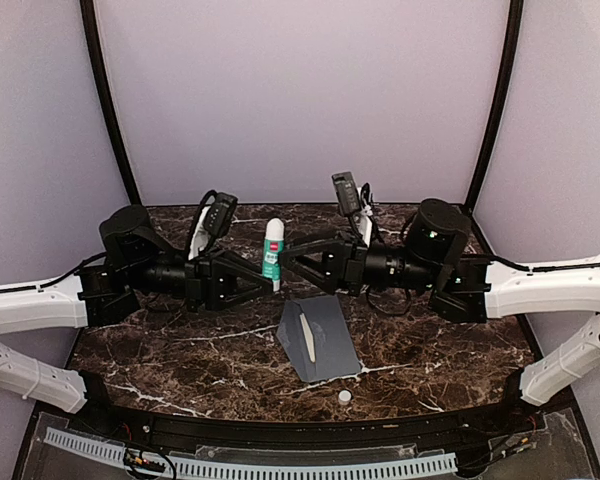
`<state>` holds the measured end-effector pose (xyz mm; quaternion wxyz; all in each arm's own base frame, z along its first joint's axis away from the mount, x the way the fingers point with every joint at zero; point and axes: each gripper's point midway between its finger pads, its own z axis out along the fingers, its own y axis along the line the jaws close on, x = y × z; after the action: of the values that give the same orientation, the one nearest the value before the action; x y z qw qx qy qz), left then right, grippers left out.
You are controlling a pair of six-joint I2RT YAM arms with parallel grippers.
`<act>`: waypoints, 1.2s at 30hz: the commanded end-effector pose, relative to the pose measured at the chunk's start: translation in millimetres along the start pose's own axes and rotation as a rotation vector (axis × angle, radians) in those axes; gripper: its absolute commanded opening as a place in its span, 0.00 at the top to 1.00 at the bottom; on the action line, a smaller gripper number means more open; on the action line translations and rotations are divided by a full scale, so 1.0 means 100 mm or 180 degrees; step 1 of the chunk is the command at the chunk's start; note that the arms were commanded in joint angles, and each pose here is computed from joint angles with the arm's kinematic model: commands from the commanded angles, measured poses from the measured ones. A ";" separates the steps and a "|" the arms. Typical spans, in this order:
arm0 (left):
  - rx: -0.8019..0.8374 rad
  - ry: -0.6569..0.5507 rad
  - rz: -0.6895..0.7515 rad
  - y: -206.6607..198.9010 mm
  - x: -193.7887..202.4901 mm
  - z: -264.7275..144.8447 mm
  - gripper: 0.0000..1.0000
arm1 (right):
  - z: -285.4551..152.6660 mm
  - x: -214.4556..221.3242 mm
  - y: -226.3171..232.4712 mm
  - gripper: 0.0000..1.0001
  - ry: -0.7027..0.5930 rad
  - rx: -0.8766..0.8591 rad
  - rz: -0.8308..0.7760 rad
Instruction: Place the letter into the envelope and seal it
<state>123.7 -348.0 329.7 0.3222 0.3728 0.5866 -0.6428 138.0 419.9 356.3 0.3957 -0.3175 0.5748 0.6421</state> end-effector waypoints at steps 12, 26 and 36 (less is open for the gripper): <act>0.0080 -0.0011 0.0057 -0.02 -0.06 0.03 1.00 | 0.15 -0.04 0.33 0.90 -0.0019 -0.0512 -0.0148; -0.2308 -0.0069 0.0087 1.20 0.00 -0.39 1.00 | 0.41 0.25 -0.67 1.00 0.0364 0.1610 -0.0016; -0.2061 0.0037 0.0039 1.13 0.10 -0.26 0.82 | 0.35 0.24 -0.84 1.00 0.0318 0.2054 0.0034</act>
<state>218.6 -330.9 239.9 0.4020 0.2501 0.7857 -0.3982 219.3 459.4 276.8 0.4393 -0.2022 0.7836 0.3900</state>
